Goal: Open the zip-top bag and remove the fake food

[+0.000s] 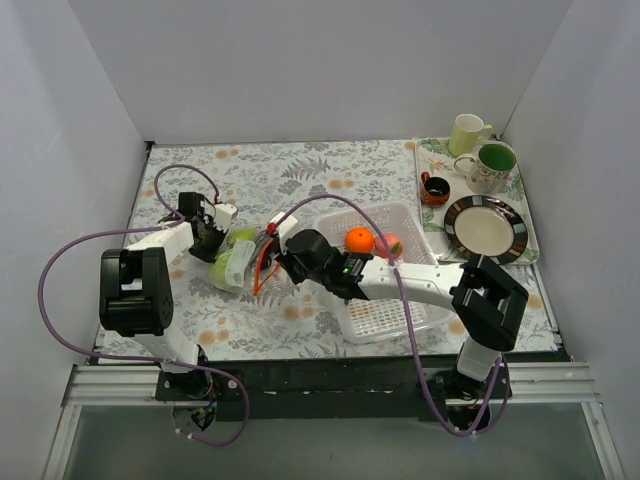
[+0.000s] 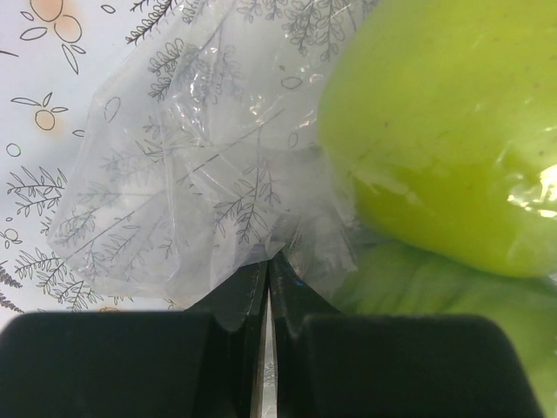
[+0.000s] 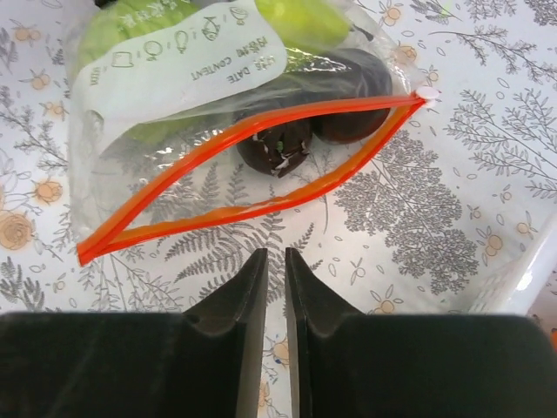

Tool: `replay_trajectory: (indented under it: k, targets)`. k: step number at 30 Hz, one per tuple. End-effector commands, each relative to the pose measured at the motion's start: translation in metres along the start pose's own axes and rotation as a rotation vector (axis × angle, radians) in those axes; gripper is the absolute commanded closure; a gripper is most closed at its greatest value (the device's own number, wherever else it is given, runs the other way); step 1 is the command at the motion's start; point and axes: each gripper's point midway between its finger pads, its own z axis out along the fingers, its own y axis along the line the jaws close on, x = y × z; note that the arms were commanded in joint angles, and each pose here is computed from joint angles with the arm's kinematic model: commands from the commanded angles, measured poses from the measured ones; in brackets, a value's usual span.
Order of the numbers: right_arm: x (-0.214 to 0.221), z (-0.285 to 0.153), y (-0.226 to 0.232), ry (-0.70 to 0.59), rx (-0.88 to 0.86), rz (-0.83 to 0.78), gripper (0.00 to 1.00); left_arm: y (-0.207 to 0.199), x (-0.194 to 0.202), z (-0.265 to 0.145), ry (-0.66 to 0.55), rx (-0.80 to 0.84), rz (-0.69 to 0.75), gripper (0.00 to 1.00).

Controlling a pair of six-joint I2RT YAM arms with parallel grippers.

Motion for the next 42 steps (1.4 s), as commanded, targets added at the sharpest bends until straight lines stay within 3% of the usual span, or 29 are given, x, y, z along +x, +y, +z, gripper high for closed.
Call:
replay_trajectory:
  k: [1,6,9,12,13,16,20,26,32,42]
  targets:
    - [-0.015,0.013,-0.009,-0.032,0.014,-0.003,0.82,-0.008,0.016,0.000,0.054,0.010,0.011,1.00]
    - [-0.011,0.040,-0.002,-0.007,-0.007,-0.006,0.85,-0.008,0.017,-0.003,0.052,0.007,0.009,1.00]
    - [-0.015,0.051,0.002,-0.013,-0.033,0.004,0.78,-0.009,0.018,-0.003,0.055,0.009,0.006,1.00]
    - [-0.017,0.060,0.008,-0.012,-0.064,0.016,0.57,-0.009,0.017,-0.003,0.054,0.012,0.006,1.00]
    - [-0.017,0.063,0.010,-0.010,-0.075,0.021,0.44,-0.009,0.017,-0.003,0.054,0.012,0.006,1.00]
    - [-0.018,0.068,0.021,-0.019,-0.129,0.038,0.30,-0.009,0.016,-0.003,0.053,0.015,0.003,1.00]
    - [-0.023,0.074,0.029,-0.043,-0.168,0.068,0.21,-0.011,0.019,-0.002,0.058,0.021,-0.001,1.00]
    - [-0.022,0.097,0.026,-0.034,-0.130,0.082,0.16,-0.012,0.015,-0.005,0.046,0.027,-0.002,1.00]
    - [0.009,0.127,0.021,0.049,-0.073,0.091,0.16,-0.012,0.011,-0.009,0.036,0.033,-0.002,1.00]
    - [0.024,0.137,0.014,0.085,-0.031,0.098,0.22,-0.017,0.009,-0.019,0.019,0.050,0.001,1.00]
